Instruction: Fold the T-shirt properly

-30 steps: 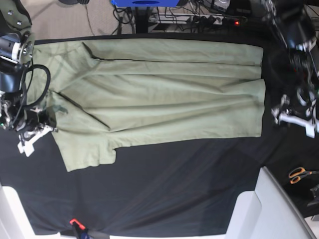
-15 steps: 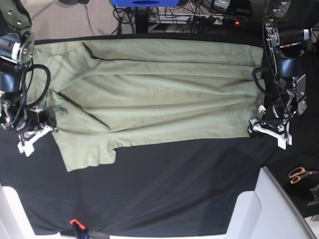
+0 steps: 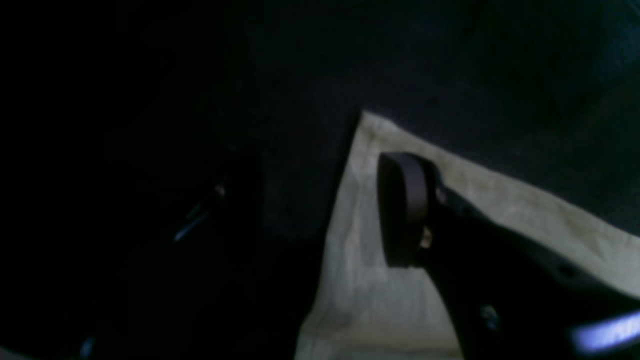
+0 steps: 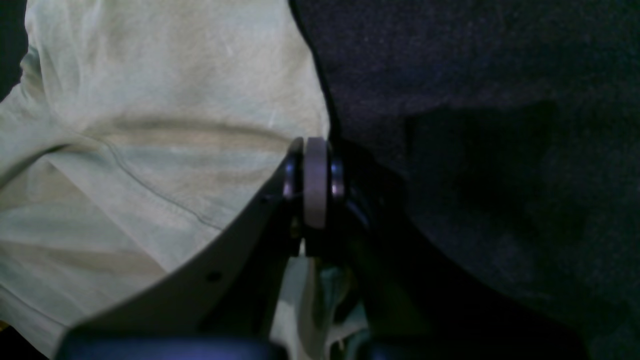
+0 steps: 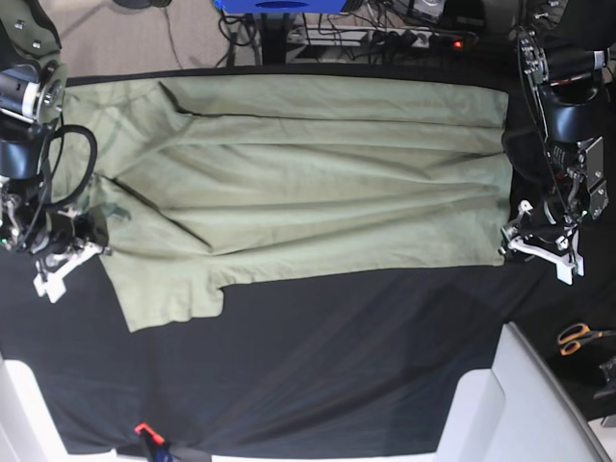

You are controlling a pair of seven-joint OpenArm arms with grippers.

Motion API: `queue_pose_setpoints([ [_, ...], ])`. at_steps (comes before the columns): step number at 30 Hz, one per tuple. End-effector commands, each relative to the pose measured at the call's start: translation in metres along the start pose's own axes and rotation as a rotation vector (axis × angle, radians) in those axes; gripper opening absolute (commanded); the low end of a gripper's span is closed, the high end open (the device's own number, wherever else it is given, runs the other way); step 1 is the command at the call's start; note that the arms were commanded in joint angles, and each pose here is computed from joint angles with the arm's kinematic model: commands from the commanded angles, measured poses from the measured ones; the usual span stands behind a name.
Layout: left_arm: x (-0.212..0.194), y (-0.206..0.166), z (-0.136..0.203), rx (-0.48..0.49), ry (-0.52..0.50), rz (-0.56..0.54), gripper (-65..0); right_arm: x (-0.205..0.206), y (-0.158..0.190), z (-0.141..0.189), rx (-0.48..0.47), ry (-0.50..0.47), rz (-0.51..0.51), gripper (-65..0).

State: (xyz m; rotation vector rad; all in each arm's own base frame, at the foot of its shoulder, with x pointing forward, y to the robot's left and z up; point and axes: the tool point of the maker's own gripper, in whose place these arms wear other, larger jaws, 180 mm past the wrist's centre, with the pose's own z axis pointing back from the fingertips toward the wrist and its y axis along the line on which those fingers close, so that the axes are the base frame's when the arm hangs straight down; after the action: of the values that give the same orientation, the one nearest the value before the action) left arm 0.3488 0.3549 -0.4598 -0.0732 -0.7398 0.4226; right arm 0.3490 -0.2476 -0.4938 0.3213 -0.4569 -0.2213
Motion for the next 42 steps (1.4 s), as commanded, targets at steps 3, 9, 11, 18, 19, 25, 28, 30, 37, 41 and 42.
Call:
queue_pose_setpoints([
  [3,0.016,0.007,0.001,0.008,-0.034,0.012,-29.8,0.021,-0.003,0.008,-0.009,-0.041,0.014,-65.0],
  [9,-0.003,-0.003,-0.014,0.026,0.008,-0.027,-29.8,0.021,-0.003,0.008,-0.009,-0.041,0.014,-65.0],
  [11,-0.009,-0.005,-0.016,0.028,0.019,-0.029,-29.8,0.021,-0.003,0.008,-0.009,-0.041,0.014,-65.0],
  [18,-0.005,-0.031,-0.023,-0.017,0.006,-0.013,-29.8,0.021,-0.003,0.008,-0.009,-0.041,0.014,-65.0],
  [19,-0.004,-0.037,-0.025,-0.026,0.004,-0.013,-29.8,0.021,-0.003,0.008,-0.009,-0.041,0.014,-65.0],
  [25,-0.012,-0.042,-0.03,-0.034,0.028,0.011,-30.6,0.021,-0.003,0.008,-0.009,-0.042,0.015,-65.0],
  [28,-0.011,-0.041,-0.031,-0.031,0.01,0.016,-30.9,0.021,-0.003,0.008,-0.009,-0.042,0.015,-65.0],
  [30,-0.015,-0.035,-0.031,-0.019,0.009,0.017,-32.7,0.021,-0.003,0.008,-0.009,-0.042,0.015,-65.0],
  [37,-0.022,-0.027,-0.033,0.0,-0.016,0.035,-65.0,0.021,-0.003,0.008,-0.009,-0.042,0.015,-65.0],
  [41,-0.021,-0.026,-0.033,0.001,-0.024,0.035,-65.0,0.021,-0.003,0.008,-0.009,-0.042,0.015,-65.0],
  [42,-0.021,-0.027,-0.033,0.0,-0.025,0.034,-65.0,0.021,-0.003,0.008,-0.009,-0.043,0.015,-65.0],
])
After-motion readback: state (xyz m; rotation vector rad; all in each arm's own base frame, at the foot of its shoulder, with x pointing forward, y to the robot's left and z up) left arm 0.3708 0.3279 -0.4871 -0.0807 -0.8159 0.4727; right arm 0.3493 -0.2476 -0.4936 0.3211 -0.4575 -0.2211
